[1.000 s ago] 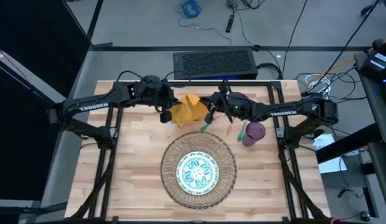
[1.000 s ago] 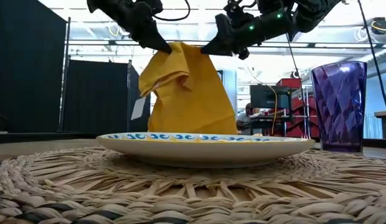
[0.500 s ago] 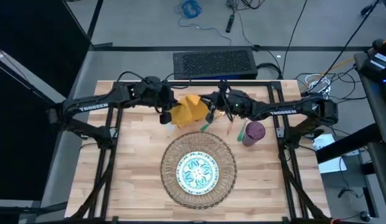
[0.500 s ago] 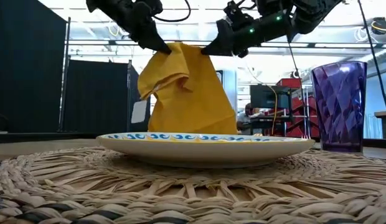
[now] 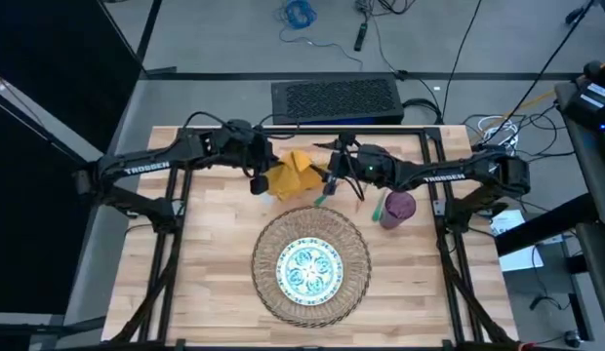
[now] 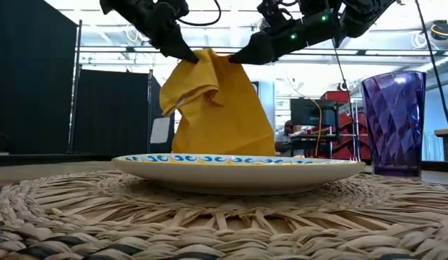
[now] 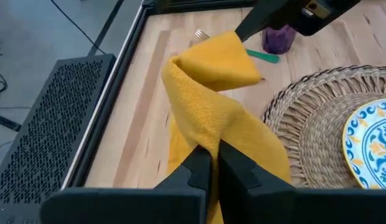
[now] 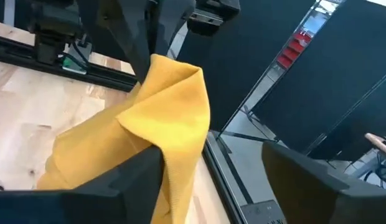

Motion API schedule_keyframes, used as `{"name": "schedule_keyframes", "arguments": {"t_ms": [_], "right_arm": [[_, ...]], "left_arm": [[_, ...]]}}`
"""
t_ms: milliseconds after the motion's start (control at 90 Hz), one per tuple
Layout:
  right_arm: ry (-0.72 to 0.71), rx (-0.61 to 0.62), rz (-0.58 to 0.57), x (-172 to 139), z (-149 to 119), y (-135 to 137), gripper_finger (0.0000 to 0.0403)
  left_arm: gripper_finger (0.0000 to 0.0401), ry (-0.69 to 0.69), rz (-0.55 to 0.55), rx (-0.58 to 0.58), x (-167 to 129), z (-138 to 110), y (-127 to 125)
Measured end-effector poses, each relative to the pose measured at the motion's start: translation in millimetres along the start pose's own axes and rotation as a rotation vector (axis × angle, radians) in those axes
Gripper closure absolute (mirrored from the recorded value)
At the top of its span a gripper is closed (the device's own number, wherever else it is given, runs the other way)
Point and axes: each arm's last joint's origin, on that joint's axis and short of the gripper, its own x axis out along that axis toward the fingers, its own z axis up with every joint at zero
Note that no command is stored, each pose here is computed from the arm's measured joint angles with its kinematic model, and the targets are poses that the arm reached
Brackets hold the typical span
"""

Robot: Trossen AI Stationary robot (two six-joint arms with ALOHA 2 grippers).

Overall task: Set table place
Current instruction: Fold the yellow table napkin

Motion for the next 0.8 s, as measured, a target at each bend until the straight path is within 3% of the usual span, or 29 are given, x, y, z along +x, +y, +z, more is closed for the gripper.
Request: {"name": "schedule_keyframes", "arguments": {"t_ms": [233, 400, 800], "right_arm": [[-0.013, 0.001, 0.009, 8, -4, 13, 0.0140], [0.049, -0.052, -0.059, 16, -14, 23, 0.0141], [0.005, -0.060, -0.129, 16, -9, 19, 0.0141]], "left_arm": [[0.0401, -0.009, 0.000, 0.002, 0, 1, -1], [0.0401, -0.040, -0.020, -0.009, 1, 4, -3], [0.0401, -0.020, -0.036, -0.006, 1, 2, -5]]}}
